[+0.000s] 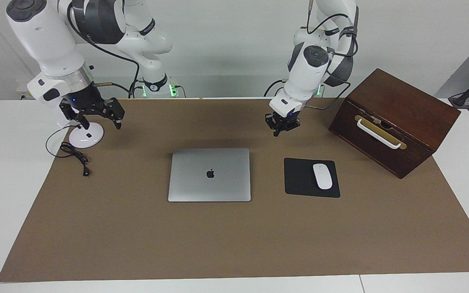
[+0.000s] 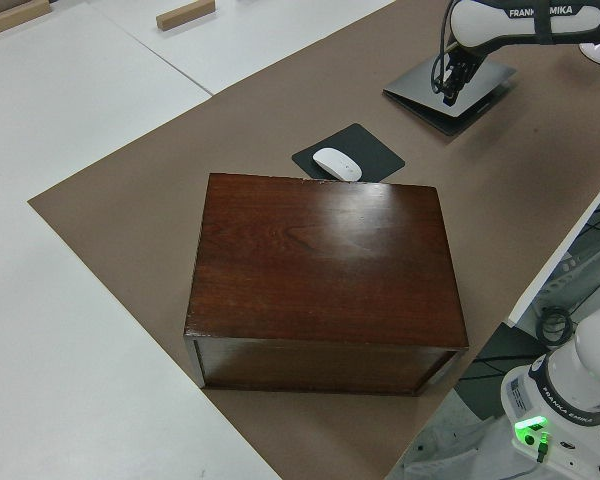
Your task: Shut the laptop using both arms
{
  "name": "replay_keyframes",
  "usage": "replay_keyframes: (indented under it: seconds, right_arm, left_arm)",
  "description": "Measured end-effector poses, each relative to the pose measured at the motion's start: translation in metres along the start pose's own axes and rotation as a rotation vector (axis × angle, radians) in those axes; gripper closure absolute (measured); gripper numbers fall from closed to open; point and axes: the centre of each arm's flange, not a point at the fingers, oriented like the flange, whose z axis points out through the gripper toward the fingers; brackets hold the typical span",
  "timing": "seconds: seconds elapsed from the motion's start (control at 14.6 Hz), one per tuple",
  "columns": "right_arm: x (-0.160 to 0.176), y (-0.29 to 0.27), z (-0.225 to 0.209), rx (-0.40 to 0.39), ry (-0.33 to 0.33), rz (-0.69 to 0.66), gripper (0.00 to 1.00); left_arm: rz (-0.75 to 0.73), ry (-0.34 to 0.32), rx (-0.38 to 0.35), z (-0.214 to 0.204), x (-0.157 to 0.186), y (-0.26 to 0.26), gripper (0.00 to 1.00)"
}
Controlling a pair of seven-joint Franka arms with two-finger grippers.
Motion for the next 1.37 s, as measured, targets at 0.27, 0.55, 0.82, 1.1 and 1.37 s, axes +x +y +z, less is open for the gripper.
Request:
replay_keyframes:
  seconds: [0.27, 0.55, 0.82, 1.1, 1.37]
  right_arm:
    - [-0.001, 0.000, 0.004, 0.000, -0.004, -0.001, 0.00]
    - [-0.003, 0.000, 0.005, 0.000, -0.007, 0.000, 0.00]
    - [-0.004, 0.000, 0.005, 0.000, -0.007, 0.001, 0.00]
    - [-0.004, 0.001, 0.005, 0.000, -0.007, 0.002, 0.00]
    - [-0.004, 0.001, 0.005, 0.000, -0.007, 0.002, 0.00]
  left_arm:
    - [0.002, -0.018, 0.002, -0.034, 0.016, -0.039, 0.99]
    - [0.019, -0.026, 0.023, -0.088, 0.024, -0.094, 0.99]
    - [0.050, -0.030, 0.066, -0.130, 0.025, -0.136, 0.99]
    - [0.080, -0.025, 0.086, -0.141, 0.026, -0.165, 0.99]
    - [0.082, 0.013, 0.106, -0.173, 0.028, -0.184, 0.99]
